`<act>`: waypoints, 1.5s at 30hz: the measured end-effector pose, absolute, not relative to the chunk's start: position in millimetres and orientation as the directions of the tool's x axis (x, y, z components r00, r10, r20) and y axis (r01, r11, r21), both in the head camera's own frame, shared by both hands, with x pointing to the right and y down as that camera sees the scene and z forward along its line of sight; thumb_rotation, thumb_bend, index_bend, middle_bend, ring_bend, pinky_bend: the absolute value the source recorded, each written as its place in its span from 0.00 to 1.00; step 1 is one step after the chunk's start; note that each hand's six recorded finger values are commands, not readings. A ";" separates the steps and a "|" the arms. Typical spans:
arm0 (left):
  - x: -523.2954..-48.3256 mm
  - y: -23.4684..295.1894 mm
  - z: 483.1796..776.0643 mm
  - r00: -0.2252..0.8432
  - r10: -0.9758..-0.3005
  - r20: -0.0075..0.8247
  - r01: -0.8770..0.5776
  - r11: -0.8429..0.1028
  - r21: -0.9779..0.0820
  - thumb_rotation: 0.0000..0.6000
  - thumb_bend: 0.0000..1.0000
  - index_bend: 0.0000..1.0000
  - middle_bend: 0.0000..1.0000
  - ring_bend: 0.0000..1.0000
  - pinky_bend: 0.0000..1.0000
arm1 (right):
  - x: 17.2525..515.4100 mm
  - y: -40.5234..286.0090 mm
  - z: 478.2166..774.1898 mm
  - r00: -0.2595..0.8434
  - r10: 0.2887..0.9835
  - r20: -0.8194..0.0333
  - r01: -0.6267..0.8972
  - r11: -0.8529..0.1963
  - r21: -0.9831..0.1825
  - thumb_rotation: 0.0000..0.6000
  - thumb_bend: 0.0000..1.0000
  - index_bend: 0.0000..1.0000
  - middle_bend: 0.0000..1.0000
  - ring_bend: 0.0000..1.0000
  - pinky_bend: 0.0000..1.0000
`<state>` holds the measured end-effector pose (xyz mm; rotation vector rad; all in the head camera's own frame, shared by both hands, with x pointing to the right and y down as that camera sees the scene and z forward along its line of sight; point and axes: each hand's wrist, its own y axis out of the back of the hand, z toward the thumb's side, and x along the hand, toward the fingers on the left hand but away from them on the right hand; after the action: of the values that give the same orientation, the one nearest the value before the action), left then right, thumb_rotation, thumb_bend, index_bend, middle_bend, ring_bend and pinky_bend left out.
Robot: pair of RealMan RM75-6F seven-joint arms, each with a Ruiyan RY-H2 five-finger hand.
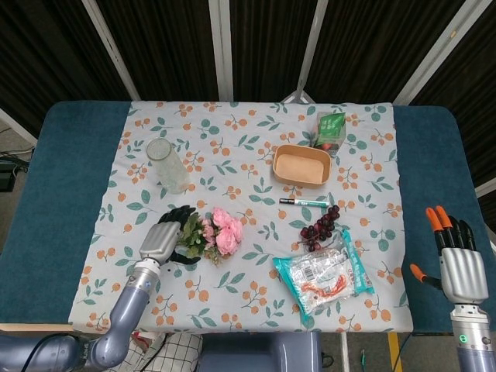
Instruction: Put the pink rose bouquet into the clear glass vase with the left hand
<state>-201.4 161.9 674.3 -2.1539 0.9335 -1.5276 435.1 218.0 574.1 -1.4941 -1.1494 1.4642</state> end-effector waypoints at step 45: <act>-136.0 122.4 658.4 0.255 -0.854 0.453 -0.293 -0.515 -0.806 1.00 0.44 0.58 0.56 0.45 0.46 | 438.2 217.3 574.6 -0.054 0.937 -0.346 0.151 -0.335 -0.930 1.00 0.19 0.02 0.00 0.00 0.00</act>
<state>-136.0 122.4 658.4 -1.9470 1.0390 -1.2444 438.2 217.3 574.6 -1.5356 -1.1893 1.4574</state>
